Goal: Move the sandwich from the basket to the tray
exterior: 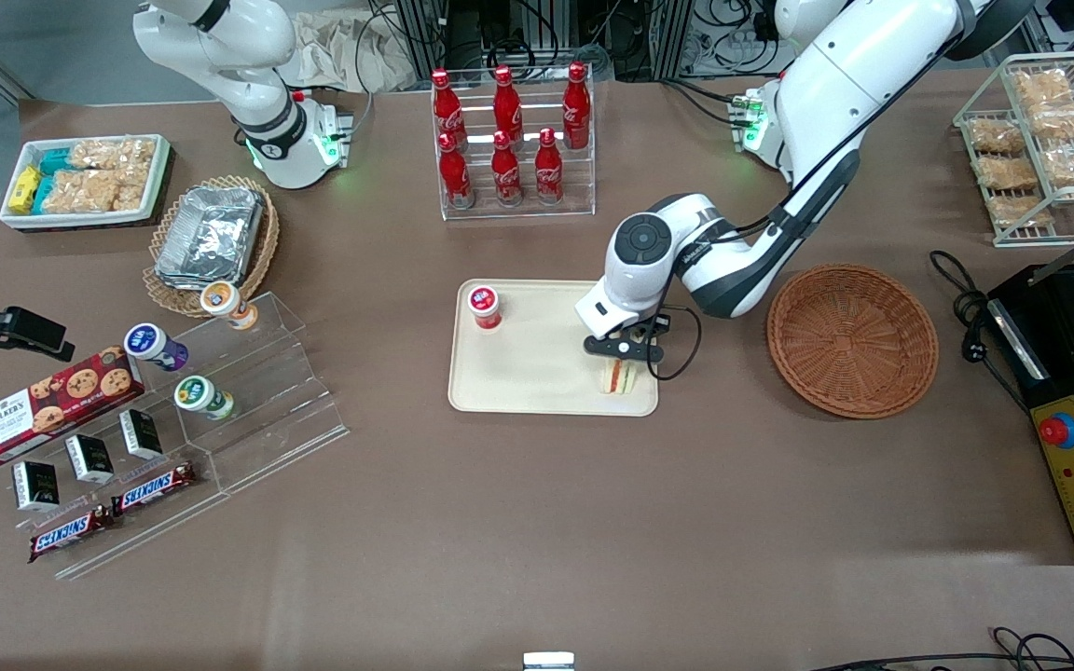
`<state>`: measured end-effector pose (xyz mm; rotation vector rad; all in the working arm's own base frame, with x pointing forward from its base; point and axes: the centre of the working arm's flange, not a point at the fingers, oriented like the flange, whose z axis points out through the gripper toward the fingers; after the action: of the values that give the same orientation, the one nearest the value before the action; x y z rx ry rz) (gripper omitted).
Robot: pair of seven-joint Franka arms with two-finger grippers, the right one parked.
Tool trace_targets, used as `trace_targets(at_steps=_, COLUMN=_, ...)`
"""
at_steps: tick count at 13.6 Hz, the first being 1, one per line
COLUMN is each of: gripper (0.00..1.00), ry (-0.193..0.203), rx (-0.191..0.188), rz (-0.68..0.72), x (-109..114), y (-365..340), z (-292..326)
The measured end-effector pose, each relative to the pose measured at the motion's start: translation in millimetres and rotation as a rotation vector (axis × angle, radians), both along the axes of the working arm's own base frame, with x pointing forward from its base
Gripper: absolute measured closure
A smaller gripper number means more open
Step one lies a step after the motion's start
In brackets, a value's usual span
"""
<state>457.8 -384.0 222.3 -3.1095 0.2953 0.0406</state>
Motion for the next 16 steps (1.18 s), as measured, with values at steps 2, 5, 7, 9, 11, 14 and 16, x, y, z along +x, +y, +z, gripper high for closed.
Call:
trace_targets(at_steps=2, gripper=0.3, ry=0.023, rx=0.067, rz=0.008, x=3, y=4, z=7)
trace_targets(at_steps=5, gripper=0.01, ry=0.024, rx=0.167, rz=0.114, x=38, y=3, z=111)
trace_targets(at_steps=7, gripper=0.0, ry=0.0, rx=0.116, rz=0.181, x=74, y=23, z=213)
trace_targets(at_steps=9, gripper=0.0, ry=-0.006, rx=0.092, rz=0.2, x=107, y=69, z=274)
trace_targets(at_steps=11, gripper=0.0, ry=0.002, rx=0.055, rz=0.211, x=127, y=111, z=301)
trace_targets(at_steps=14, gripper=0.0, ry=0.06, rx=-0.021, rz=0.142, x=130, y=198, z=354)
trace_targets(at_steps=16, gripper=0.0, ry=0.045, rx=-0.044, rz=0.143, x=124, y=283, z=390)
